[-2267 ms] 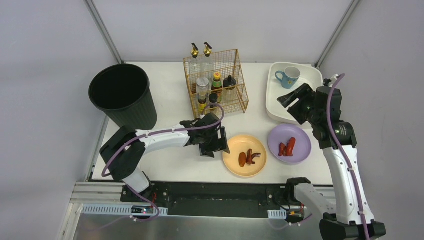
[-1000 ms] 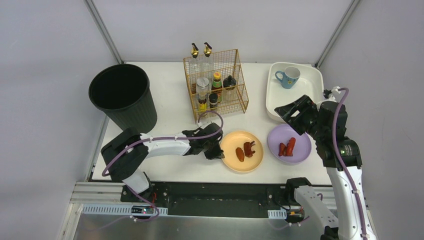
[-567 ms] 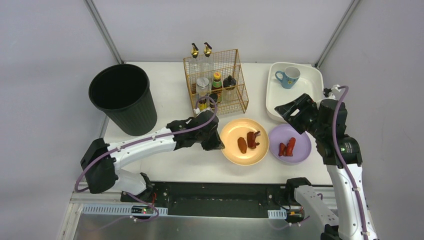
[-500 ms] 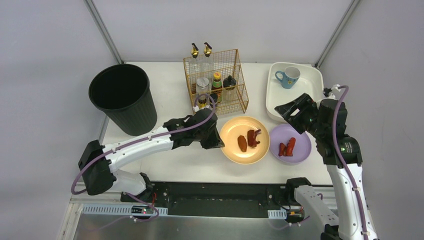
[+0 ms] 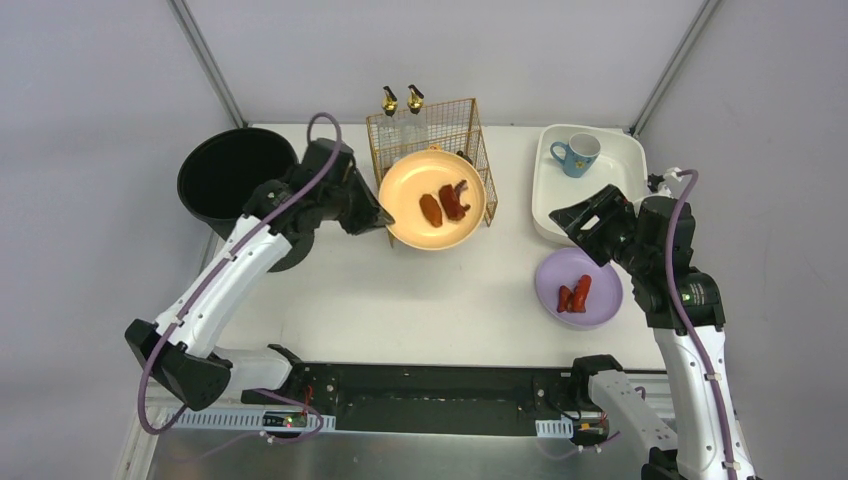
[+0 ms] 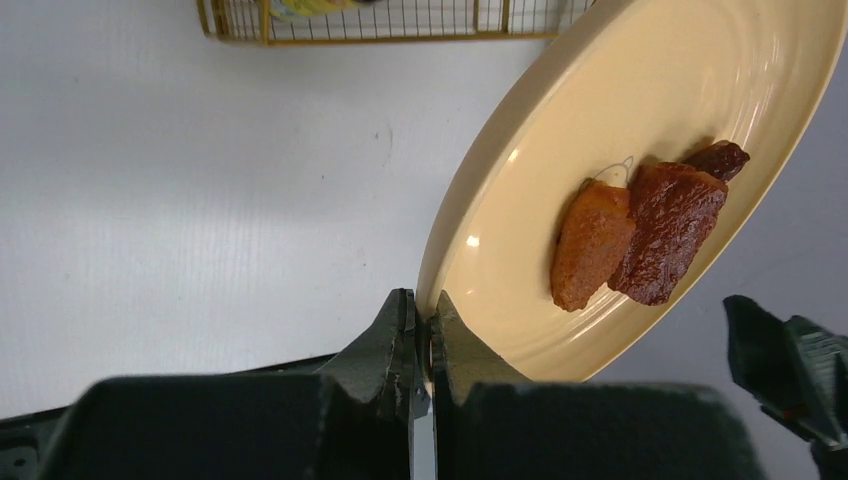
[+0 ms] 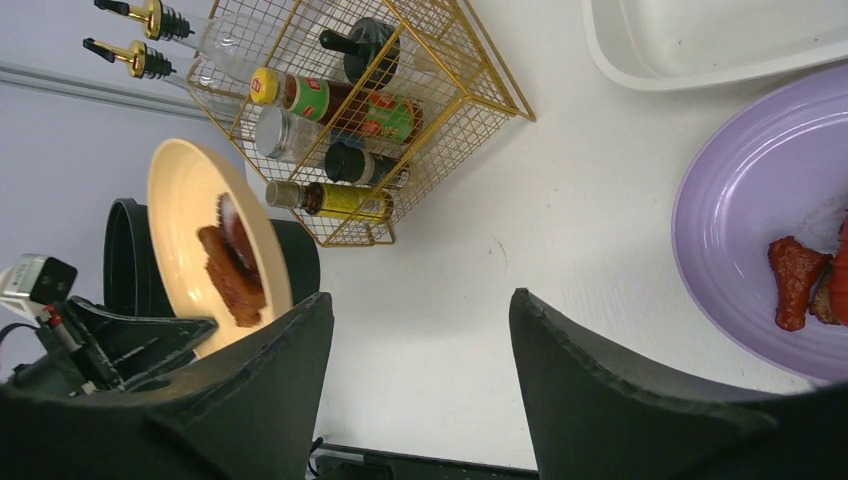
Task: Clear the kitchen counter
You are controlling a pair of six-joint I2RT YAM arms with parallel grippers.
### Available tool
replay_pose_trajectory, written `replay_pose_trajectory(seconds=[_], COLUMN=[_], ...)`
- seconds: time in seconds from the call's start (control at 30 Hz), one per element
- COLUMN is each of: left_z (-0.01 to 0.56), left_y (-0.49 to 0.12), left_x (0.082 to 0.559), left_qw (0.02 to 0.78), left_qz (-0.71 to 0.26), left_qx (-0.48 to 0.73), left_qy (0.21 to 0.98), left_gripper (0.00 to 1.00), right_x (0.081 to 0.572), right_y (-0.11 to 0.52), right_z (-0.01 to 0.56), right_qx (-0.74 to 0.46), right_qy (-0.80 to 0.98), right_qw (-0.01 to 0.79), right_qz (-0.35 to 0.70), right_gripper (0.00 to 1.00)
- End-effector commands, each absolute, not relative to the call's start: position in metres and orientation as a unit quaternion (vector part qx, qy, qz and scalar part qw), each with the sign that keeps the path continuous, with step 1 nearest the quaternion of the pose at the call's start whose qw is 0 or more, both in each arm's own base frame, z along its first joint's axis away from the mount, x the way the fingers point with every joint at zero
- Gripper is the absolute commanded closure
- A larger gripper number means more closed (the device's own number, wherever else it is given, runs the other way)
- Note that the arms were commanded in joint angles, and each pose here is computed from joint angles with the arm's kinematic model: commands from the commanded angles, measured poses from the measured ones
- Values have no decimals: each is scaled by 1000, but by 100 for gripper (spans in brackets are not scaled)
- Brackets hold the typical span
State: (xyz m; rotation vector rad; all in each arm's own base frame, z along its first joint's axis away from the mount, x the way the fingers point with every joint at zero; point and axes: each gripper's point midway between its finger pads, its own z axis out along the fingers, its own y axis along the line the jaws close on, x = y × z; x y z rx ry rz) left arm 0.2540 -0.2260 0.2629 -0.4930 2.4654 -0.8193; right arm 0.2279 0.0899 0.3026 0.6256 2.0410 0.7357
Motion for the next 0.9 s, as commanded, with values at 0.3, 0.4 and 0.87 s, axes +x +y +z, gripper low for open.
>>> replay_pose_trajectory(seconds=[0.3,0.4,0.87], left_z=[331,333,358], left_y=[-115,-90,24], left_x=[305,310,316], left_qw=[316,324,392], left_qz=[-307,-297,-221], left_qx=[-261,-286,-399], left_qy=[859,851,799], left_gripper=[100,100,100], right_x=[231,231,230], right_y=[103,107,125], right_z=[310,306,289], right_qx=[240,236,218], right_qy=[805,808,820], right_qw=[426,417,386], right_qz=[335,343,361], right_gripper=[33,33,34])
